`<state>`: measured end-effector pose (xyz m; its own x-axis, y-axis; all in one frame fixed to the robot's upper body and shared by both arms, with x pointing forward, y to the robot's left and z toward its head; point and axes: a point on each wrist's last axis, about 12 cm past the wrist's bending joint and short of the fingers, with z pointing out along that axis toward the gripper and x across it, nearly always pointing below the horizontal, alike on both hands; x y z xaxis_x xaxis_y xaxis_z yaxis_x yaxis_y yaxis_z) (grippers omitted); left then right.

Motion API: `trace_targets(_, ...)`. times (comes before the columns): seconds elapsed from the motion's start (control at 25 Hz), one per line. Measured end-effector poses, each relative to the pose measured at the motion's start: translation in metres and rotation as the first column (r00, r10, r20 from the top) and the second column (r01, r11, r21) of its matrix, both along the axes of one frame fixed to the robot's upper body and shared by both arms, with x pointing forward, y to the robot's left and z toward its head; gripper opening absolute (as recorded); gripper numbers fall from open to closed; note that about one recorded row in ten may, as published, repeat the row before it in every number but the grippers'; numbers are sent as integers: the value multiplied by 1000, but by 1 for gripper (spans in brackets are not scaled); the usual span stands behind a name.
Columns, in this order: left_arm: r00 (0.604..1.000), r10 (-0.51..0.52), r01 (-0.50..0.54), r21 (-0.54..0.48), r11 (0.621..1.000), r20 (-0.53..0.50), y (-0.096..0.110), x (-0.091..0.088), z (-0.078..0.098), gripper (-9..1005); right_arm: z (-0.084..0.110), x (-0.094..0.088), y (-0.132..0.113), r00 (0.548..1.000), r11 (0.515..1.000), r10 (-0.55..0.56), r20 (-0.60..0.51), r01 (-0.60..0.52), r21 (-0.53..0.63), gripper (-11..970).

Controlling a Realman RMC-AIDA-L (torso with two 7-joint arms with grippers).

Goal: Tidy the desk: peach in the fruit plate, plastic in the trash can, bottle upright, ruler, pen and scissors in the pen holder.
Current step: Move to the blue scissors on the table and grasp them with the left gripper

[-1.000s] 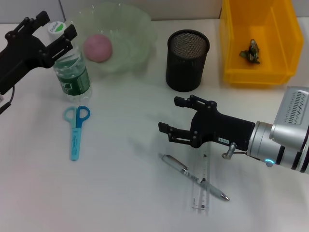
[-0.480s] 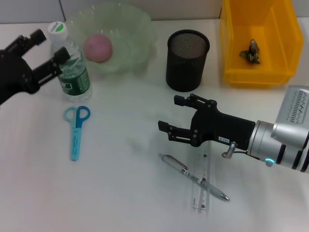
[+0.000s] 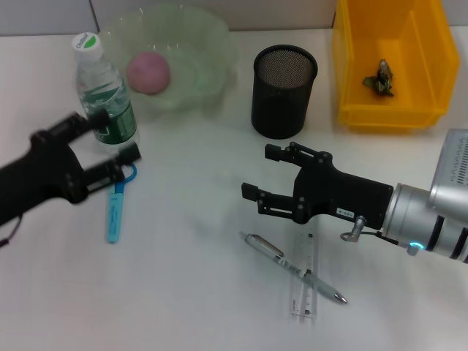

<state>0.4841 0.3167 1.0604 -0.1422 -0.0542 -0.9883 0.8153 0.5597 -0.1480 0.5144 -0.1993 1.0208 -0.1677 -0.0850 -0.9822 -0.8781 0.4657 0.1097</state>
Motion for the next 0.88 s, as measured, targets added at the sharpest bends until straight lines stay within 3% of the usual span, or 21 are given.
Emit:
trace_targets(0.36, 992, -93, 99, 71, 993, -83, -19, -12, -20, 793, 0, -1, -13, 998, 1000, 11, -61, -11, -2, 817)
trace_targets(0.72, 989, -102, 112, 92, 989, -111, -22, -12, -25, 792, 1, -3, -22, 995, 1000, -14, -97, 15, 17, 817)
trace_targets(0.88, 988, -104, 115, 91, 989, -112, -23, -12, -25, 791, 6, 1, -30, 992, 999, 30, -123, -34, -30, 818)
